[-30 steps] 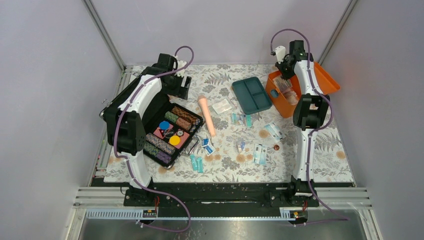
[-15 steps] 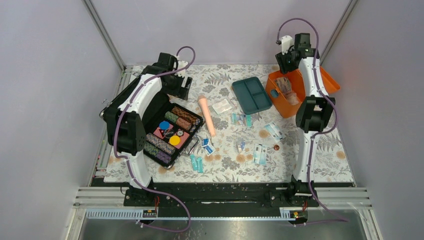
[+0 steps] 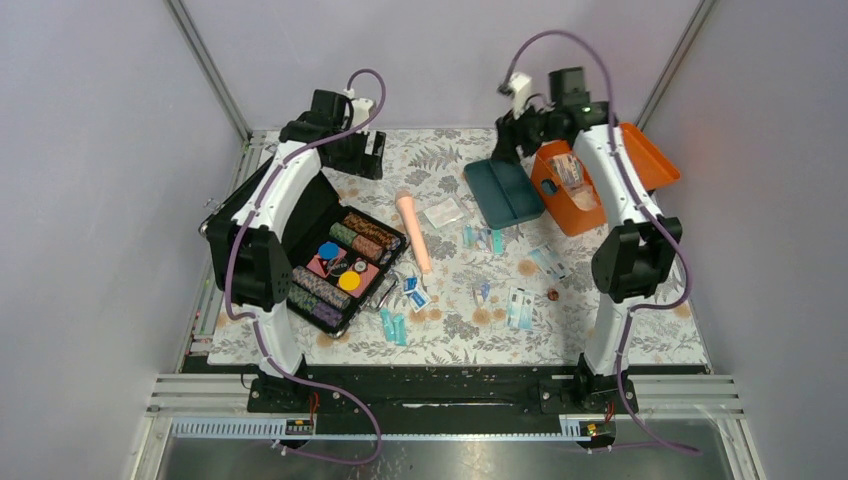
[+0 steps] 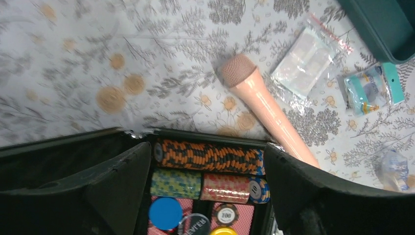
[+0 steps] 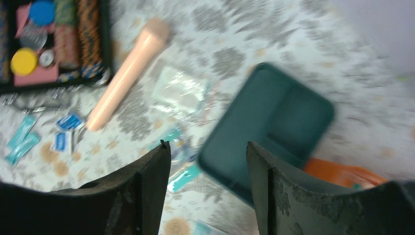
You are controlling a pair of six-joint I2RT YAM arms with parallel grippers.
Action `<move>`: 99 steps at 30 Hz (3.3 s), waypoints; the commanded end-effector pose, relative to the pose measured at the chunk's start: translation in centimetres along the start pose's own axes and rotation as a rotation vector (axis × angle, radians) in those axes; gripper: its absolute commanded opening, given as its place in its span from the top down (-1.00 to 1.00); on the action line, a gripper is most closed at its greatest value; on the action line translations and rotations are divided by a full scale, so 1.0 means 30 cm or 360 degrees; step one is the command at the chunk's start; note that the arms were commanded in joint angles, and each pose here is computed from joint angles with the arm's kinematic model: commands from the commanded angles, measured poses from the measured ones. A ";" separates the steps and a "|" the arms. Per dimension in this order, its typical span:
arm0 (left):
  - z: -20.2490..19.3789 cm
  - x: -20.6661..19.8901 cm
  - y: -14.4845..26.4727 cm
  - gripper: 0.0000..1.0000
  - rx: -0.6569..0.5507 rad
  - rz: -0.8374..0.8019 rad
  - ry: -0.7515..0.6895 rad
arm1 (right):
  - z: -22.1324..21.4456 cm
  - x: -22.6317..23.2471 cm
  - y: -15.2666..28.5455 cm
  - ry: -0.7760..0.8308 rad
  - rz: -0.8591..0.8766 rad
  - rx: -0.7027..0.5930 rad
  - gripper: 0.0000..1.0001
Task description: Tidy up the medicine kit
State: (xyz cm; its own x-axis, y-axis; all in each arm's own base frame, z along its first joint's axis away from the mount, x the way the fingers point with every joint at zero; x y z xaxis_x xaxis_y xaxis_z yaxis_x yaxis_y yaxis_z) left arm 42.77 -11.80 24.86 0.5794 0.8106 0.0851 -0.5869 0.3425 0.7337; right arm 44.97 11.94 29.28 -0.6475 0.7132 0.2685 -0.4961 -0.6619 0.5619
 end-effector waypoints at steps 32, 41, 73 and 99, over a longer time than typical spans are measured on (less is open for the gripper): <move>-0.262 -0.114 -0.003 -0.68 0.0275 -0.0107 -0.0040 | -0.528 0.135 -0.305 0.1021 0.0485 0.0930 -0.05; -0.238 -0.085 -0.018 -0.68 0.0279 -0.0041 -0.0075 | -0.611 0.151 -0.376 0.1120 0.0454 0.0958 -0.09; -0.142 -0.091 -0.100 -0.67 0.0222 -0.0116 0.0075 | -0.283 0.265 -0.205 0.0971 0.0265 0.0423 1.00; -0.136 -0.075 -0.127 -0.67 0.0237 -0.0081 0.0085 | -0.307 -0.461 0.218 -0.1200 -0.1772 -0.0129 1.00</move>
State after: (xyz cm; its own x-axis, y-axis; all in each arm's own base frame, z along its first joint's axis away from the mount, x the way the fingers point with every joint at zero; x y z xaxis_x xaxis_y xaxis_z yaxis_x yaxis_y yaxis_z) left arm 40.53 -12.55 17.67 0.5781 0.8160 -0.0041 -0.4131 0.2970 0.8609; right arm 45.07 -2.97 23.38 0.3719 0.9276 0.0351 -0.6512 0.2338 0.7220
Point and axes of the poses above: each gripper's point midway between its finger pads, its own y axis back along the fingers, its own x axis along the line the jaws close on, z = x × y, the point moved 6 cm from there along y, back along the fingers, and after that the axes turned 15 degrees about -y, right-handed, at the moved point
